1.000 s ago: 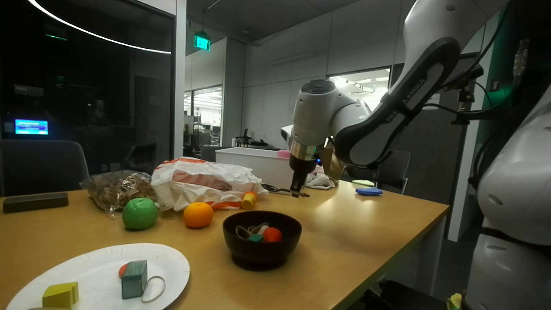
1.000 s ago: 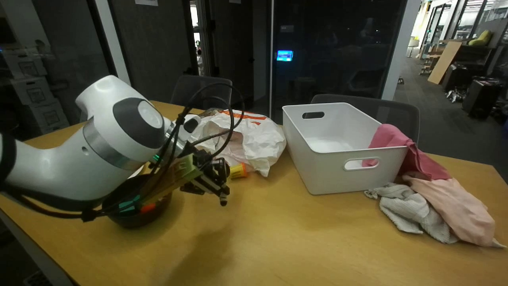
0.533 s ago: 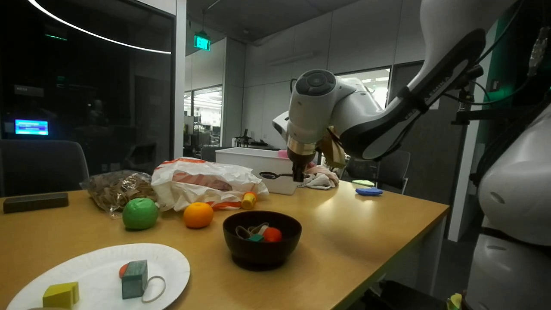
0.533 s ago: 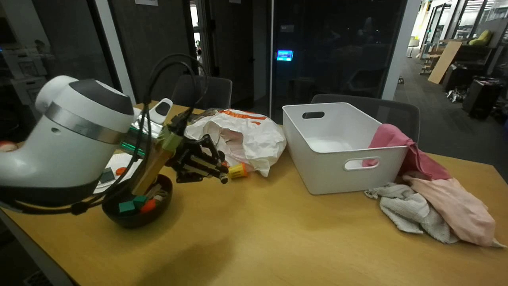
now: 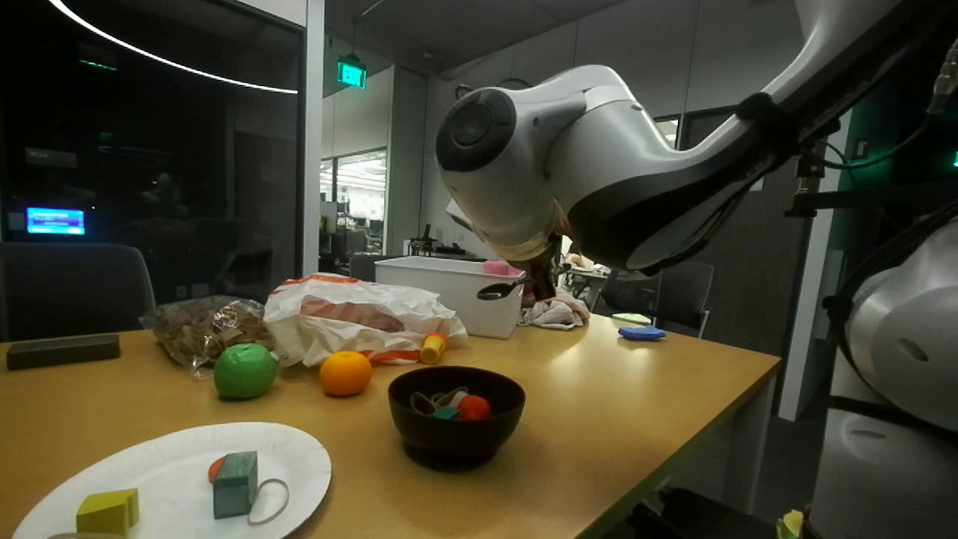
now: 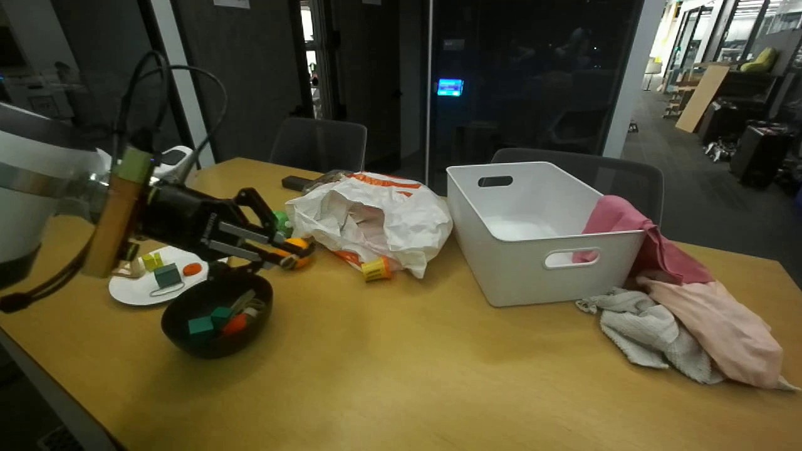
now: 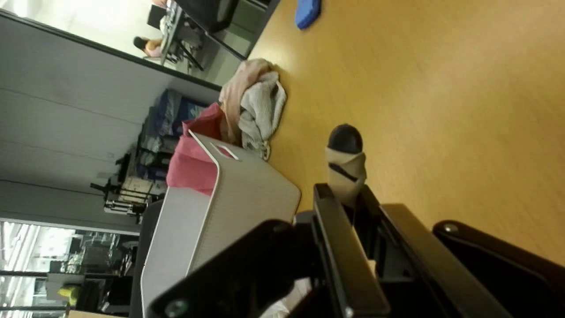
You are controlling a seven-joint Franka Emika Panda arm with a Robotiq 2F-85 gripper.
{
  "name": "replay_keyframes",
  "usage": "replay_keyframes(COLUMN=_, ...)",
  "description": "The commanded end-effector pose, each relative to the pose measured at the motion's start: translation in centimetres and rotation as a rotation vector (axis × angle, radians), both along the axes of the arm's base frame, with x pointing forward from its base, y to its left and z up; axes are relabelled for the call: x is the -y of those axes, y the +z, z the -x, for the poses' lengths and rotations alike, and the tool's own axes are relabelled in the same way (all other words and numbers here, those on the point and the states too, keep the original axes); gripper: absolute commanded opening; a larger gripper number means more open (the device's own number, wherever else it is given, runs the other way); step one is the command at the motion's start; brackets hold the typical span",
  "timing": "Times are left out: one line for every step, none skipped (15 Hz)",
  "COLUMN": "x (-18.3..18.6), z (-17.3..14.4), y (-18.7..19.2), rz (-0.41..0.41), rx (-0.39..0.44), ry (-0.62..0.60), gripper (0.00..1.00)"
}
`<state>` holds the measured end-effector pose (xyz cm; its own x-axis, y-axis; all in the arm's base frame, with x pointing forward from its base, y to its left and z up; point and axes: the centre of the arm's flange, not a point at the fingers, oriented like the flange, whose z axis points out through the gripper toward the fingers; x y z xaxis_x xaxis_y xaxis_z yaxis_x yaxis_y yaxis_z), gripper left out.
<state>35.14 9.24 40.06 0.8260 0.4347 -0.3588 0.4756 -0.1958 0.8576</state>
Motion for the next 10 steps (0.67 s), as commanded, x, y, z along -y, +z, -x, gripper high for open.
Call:
replay_keyframes(x=-3.9, z=0.1, y=1.9, rz=0.161, rx=-0.120, ry=-0.034, gripper=0.11)
replay_keyframes(x=-4.4, z=0.2, y=2.2, rz=0.203, rx=-0.156, ry=-0.048, gripper=0.11)
replay_keyframes(x=-5.0, z=0.2, y=2.2, rz=0.240, rx=-0.192, ry=-0.064, gripper=0.11)
replay_keyframes(x=-5.5, z=0.2, y=2.5, rz=0.268, rx=-0.234, ry=-0.088, gripper=0.11)
replay_keyframes(x=-6.2, z=0.2, y=2.2, rz=0.293, rx=-0.270, ry=-0.124, gripper=0.12)
replay_keyframes(x=-6.6, z=-0.1, y=1.9, rz=0.318, rx=-0.311, ry=-0.150, gripper=0.12)
replay_keyframes(x=-6.9, z=-0.4, y=1.8, rz=0.327, rx=-0.352, ry=-0.182, gripper=0.12)
replay_keyframes(x=-7.2, z=-0.7, y=1.4, rz=0.333, rx=-0.395, ry=-0.207, gripper=0.12)
replay_keyframes(x=-7.5, z=-1.1, y=1.0, rz=0.327, rx=-0.444, ry=-0.219, gripper=0.12)
replay_keyframes(x=-7.9, z=-1.4, y=0.7, rz=0.307, rx=-0.495, ry=-0.214, gripper=0.11)
